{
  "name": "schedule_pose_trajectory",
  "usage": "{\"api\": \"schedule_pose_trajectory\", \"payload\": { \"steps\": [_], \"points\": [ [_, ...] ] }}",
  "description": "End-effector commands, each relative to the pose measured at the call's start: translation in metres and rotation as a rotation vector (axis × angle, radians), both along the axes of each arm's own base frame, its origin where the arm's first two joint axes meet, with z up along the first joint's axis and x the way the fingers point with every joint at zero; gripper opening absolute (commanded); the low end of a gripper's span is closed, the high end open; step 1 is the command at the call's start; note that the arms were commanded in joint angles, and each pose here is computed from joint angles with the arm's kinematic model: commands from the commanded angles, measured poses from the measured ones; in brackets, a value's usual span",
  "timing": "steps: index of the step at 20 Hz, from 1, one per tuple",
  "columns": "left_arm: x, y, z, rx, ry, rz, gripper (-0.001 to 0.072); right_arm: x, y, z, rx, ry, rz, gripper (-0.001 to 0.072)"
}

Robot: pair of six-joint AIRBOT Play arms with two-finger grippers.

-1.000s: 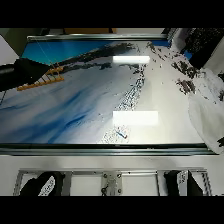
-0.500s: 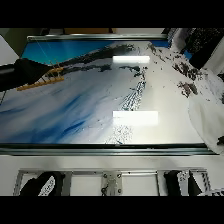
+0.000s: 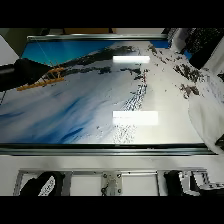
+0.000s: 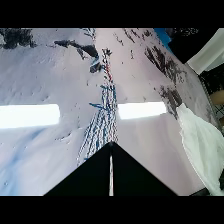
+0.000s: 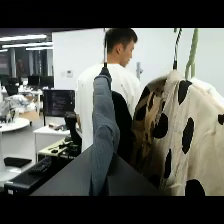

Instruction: Fold the clothes and pants, and hang the long-sleeved shirts on hangers.

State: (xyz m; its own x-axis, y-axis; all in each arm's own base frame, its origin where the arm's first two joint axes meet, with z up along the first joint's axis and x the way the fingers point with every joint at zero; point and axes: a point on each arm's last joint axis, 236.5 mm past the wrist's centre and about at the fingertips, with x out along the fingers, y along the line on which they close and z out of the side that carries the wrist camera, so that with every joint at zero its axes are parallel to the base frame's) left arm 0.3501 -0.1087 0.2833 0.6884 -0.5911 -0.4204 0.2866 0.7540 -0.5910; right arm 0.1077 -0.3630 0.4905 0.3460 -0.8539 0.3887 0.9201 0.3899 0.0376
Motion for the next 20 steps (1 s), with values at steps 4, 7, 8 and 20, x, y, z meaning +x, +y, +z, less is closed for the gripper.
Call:
{"api": "schedule_pose_trajectory", "payload": {
  "steps": [4,7,8,20],
  "points": [
    [0.000,0.000,0.000,0.000,-0.001,0.002,0.0014,0.003,-0.002,-0.024,0.095,0.048,0.071,0.0016],
    [0.000,0.001,0.000,0.000,-0.001,0.002,0.0013,0.002,-0.002,-0.023,0.095,0.050,0.069,0.0373],
    [0.000,0.001,0.000,0.000,-0.001,0.002,0.0013,0.002,-0.001,-0.023,0.093,0.050,0.070,0.0519],
    [0.000,0.000,0.000,0.001,-0.002,0.001,0.0014,0.104,0.159,0.046,0.058,-0.283,0.853,0.0515]
  ]
}}
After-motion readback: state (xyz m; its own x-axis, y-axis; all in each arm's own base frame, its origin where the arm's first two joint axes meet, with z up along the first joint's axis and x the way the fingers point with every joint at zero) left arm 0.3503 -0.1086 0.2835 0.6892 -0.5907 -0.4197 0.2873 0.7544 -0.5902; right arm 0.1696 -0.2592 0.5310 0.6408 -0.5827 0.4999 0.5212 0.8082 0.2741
